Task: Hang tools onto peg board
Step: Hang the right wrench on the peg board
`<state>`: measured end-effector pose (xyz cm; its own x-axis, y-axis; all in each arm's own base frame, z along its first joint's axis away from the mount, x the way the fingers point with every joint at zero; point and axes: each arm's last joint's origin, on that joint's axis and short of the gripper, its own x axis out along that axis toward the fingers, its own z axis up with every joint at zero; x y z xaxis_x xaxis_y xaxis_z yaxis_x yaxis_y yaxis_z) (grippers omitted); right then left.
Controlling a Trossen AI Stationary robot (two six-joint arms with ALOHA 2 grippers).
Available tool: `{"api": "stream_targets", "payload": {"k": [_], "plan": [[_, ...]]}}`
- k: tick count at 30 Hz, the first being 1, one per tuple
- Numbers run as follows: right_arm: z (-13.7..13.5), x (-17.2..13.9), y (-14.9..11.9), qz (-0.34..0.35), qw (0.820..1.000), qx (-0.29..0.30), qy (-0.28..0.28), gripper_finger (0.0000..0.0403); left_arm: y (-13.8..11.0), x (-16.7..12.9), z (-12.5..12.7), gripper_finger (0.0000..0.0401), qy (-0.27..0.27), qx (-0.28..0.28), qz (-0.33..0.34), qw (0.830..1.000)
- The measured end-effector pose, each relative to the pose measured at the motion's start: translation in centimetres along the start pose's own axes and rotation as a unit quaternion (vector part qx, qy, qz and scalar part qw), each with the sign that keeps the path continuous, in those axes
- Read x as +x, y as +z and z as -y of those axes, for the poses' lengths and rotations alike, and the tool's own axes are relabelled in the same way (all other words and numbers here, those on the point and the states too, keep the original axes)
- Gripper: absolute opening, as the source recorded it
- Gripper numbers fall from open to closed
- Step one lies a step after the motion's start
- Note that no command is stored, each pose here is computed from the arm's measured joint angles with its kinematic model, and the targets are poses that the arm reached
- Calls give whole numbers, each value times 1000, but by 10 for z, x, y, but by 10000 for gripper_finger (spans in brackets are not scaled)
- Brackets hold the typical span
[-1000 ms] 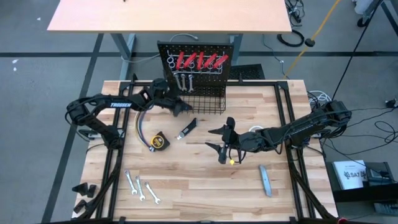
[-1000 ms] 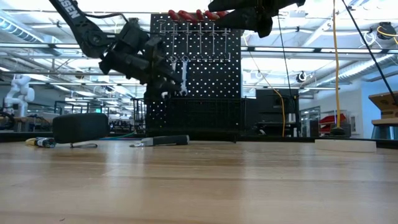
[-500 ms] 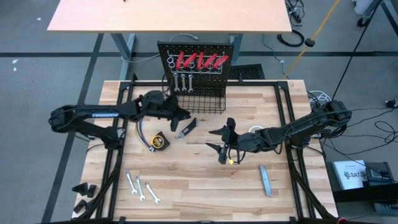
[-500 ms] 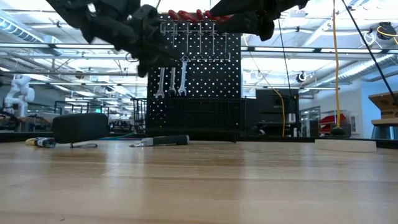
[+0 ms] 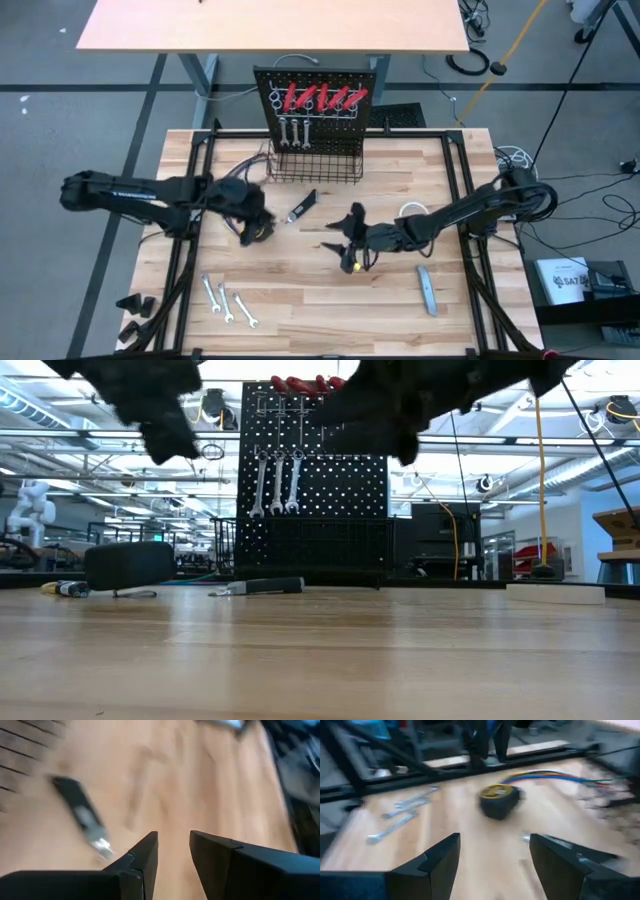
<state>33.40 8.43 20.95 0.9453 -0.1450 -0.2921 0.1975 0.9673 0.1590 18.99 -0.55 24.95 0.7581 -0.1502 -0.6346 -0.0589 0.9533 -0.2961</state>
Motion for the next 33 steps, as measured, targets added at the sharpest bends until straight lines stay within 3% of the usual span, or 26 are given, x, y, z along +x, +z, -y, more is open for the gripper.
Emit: {"api": "stream_targets", "payload": {"k": [6, 9, 14, 28, 33], "plan": [[-7, 21, -12, 38, 994, 11, 97, 231, -20, 3, 43, 118, -89, 76, -59, 991], [-9, 26, -17, 52, 992, 1, 115, 231, -31, 2, 63, 118, -131, 105, -84, 982], [-6, 32, -25, 43, 993, -4, 111, 231, -53, 4, 91, 118, -178, 82, -151, 969], [-5, 33, -24, 47, 993, -21, 108, 231, -114, 46, 116, 116, -110, 22, -313, 943], [-3, 34, -22, 53, 992, -38, 104, 231, -119, 48, 119, 88, -81, 29, -295, 952]]}}
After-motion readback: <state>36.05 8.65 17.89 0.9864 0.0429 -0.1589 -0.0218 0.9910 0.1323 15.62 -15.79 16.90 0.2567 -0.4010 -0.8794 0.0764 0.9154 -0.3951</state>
